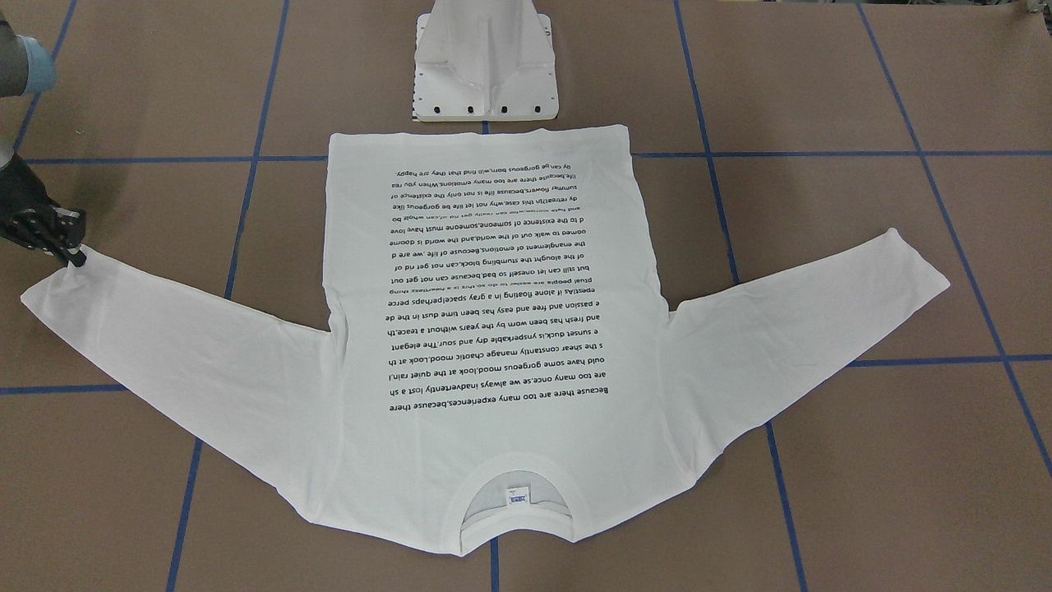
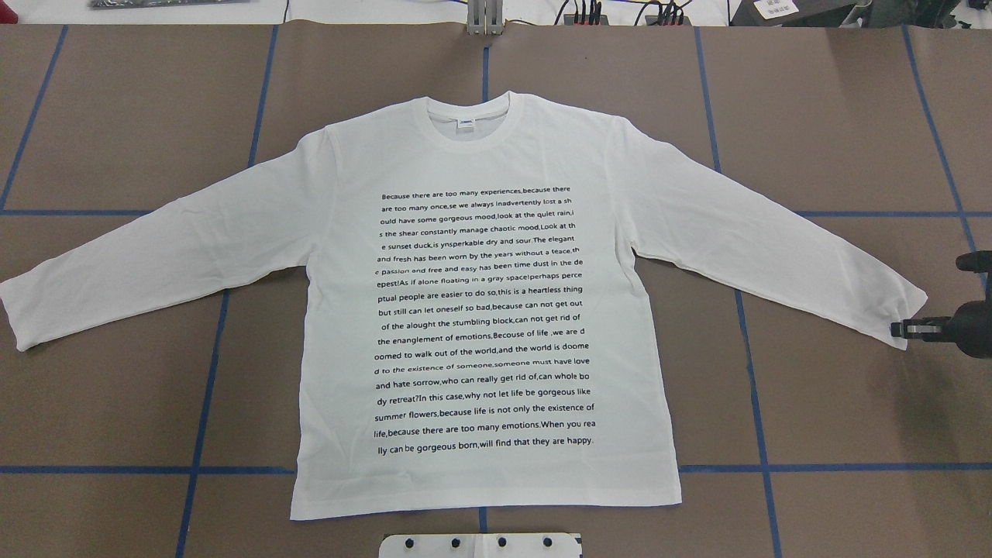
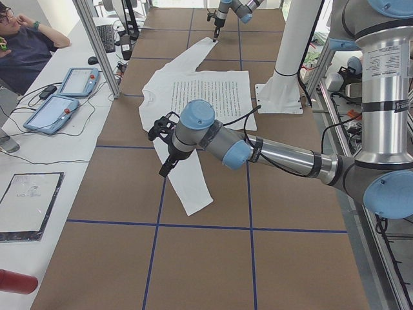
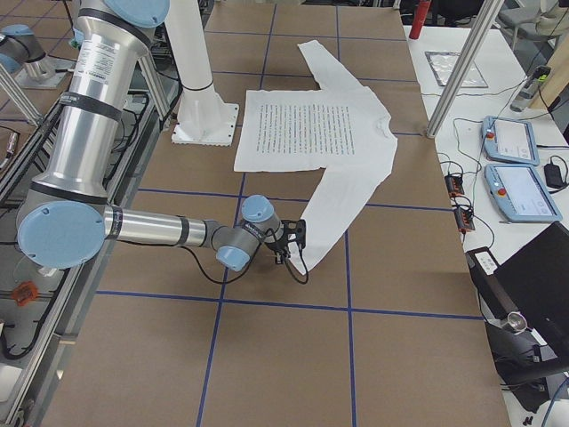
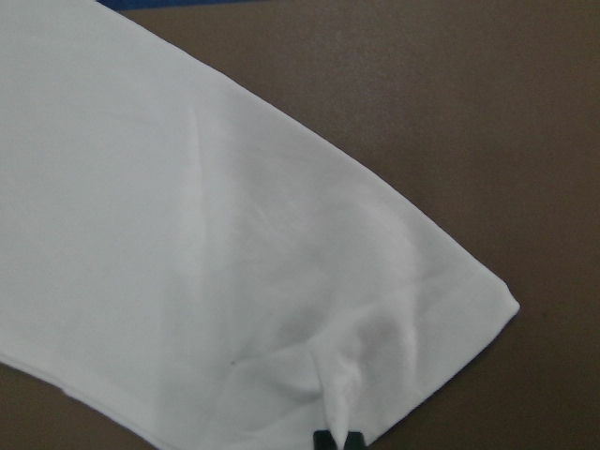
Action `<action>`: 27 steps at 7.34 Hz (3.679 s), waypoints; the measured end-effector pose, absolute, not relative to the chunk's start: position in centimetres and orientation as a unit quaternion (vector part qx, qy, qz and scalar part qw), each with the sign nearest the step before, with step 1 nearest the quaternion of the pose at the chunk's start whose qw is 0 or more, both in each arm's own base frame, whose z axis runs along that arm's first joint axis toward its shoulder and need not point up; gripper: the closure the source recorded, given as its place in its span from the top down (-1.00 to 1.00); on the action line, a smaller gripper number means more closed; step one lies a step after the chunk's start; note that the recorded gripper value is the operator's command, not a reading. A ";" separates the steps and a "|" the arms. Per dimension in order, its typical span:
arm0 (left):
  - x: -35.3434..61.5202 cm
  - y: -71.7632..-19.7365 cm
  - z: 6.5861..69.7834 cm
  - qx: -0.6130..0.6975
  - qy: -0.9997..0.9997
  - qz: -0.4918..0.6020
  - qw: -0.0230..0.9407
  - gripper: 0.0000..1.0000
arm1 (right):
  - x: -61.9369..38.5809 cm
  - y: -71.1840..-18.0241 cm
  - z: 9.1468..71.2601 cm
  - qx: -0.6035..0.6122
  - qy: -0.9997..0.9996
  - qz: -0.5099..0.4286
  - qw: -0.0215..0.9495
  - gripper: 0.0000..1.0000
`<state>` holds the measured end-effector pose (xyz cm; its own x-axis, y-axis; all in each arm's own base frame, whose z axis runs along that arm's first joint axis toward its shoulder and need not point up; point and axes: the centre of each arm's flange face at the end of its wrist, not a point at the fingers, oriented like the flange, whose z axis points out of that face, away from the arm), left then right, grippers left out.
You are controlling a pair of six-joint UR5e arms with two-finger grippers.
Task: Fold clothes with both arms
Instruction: 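Grasp the sleeve cuff nearest the right gripper, then lift the cuff with the right gripper and carry it across the shirt body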
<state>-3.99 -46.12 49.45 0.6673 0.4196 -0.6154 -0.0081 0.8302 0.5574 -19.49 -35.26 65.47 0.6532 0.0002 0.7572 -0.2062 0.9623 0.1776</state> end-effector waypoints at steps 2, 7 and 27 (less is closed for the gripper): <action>-4.0 -46.1 49.7 0.262 0.389 0.121 0.875 1.00 | -18.3 -36.4 62.8 0.136 -0.431 0.058 0.890 -1.00; -4.0 -46.2 50.2 0.258 0.390 0.120 0.876 1.00 | -19.4 -49.3 43.9 0.167 -0.428 0.092 0.883 -1.00; -3.7 -47.9 48.5 0.274 0.389 0.120 0.871 1.00 | -62.0 -56.4 3.9 0.162 -0.380 0.174 0.894 1.00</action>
<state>-3.73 -47.94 48.45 0.6680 0.4231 -0.6122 0.0033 0.8209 0.5711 -62.00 -56.37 3.93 0.6502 0.1888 0.7360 -0.4344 0.8870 0.1563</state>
